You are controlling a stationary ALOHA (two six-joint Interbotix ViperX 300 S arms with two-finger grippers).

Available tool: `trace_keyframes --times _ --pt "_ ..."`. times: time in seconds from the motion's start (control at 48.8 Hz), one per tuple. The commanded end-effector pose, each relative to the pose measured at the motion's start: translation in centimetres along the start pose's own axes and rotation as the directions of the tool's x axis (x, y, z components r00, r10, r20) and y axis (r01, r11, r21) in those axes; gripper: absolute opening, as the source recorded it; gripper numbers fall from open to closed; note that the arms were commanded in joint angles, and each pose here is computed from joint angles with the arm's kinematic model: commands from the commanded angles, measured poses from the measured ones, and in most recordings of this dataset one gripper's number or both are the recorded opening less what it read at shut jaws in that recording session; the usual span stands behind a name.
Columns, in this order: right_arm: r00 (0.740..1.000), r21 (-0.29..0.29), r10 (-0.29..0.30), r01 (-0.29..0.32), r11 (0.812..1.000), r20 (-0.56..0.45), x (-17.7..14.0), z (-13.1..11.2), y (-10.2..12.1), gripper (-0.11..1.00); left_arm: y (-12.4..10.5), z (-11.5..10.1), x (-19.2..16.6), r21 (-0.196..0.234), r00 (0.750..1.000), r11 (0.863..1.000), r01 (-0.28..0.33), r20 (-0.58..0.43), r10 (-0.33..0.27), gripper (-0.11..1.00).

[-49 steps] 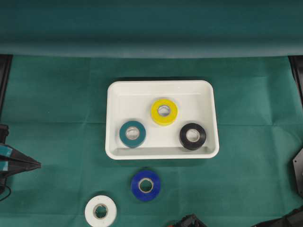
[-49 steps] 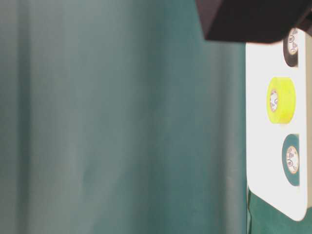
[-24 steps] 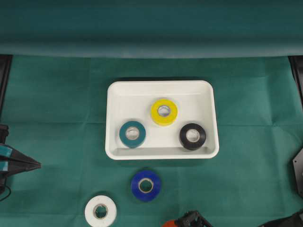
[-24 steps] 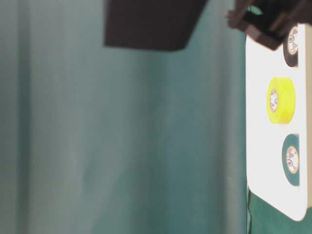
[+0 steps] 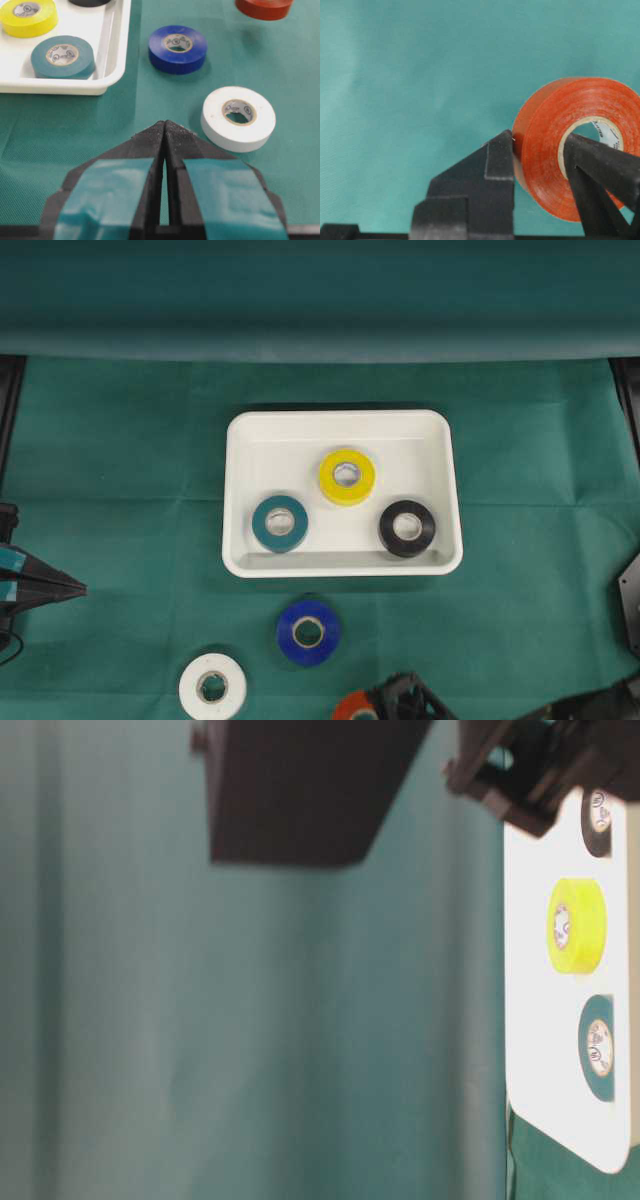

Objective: Put the tape into the white case with the right arm.
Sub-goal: 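Grasp the red roll's hole and lift it toward the tray, then lower the red roll into the tray's front center and release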

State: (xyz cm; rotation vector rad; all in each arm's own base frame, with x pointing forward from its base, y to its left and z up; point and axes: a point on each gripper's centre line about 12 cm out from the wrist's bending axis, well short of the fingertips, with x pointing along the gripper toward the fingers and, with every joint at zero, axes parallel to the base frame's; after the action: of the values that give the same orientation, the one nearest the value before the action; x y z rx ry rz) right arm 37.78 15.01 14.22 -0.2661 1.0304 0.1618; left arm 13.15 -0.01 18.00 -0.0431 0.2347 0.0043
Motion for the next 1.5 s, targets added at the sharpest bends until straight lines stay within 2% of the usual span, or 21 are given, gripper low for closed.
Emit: trace_keyframes --times 0.0,0.205,0.348,0.553,0.717,0.902,1.373,1.414,1.476 --pt "0.998 0.043 -0.020 0.017 0.999 0.056 -2.1 1.2 -2.0 0.03 0.0 0.6 0.0 -0.002 1.000 1.000 -0.001 0.015 0.001 0.00" --pt "0.994 0.125 -0.089 0.081 0.989 0.059 -3.2 0.4 -7.0 0.03 0.0 0.5 0.0 -0.002 1.000 1.000 -0.001 0.014 0.001 0.00" --pt "0.988 0.170 -0.151 0.142 0.975 0.042 -3.4 -0.5 -10.6 0.03 0.0 0.5 0.0 -0.002 1.000 1.000 -0.001 0.012 0.001 0.00" --pt "0.968 0.216 -0.252 0.246 0.945 0.000 -3.0 -2.3 -16.3 0.03 0.0 0.5 0.0 -0.002 1.000 1.000 -0.001 0.012 0.001 0.00" --pt "0.957 0.274 -0.290 0.281 0.920 -0.006 -2.9 -3.5 -19.5 0.03 0.0 0.5 0.0 -0.002 1.000 1.000 -0.001 0.014 0.001 0.00" --pt "0.955 0.305 -0.297 0.275 0.912 0.027 -2.6 -4.2 -21.0 0.03 0.0 0.5 0.0 -0.002 1.000 1.000 -0.001 0.014 0.001 0.00" --pt "0.960 0.304 -0.279 0.254 0.918 0.039 -1.7 -4.9 -20.8 0.03 0.0 0.5 0.0 -0.002 1.000 1.000 -0.001 0.014 0.001 0.00" --pt "0.959 0.305 -0.279 0.254 0.918 0.042 -1.7 -4.9 -20.8 0.08 0.0 0.5 0.0 -0.002 1.000 1.000 -0.001 0.014 0.001 0.00" --pt "0.959 0.304 -0.278 0.250 0.919 0.051 -1.8 -4.7 -20.8 0.22 0.0 0.5 0.0 -0.002 1.000 1.000 -0.001 0.014 0.001 0.00"
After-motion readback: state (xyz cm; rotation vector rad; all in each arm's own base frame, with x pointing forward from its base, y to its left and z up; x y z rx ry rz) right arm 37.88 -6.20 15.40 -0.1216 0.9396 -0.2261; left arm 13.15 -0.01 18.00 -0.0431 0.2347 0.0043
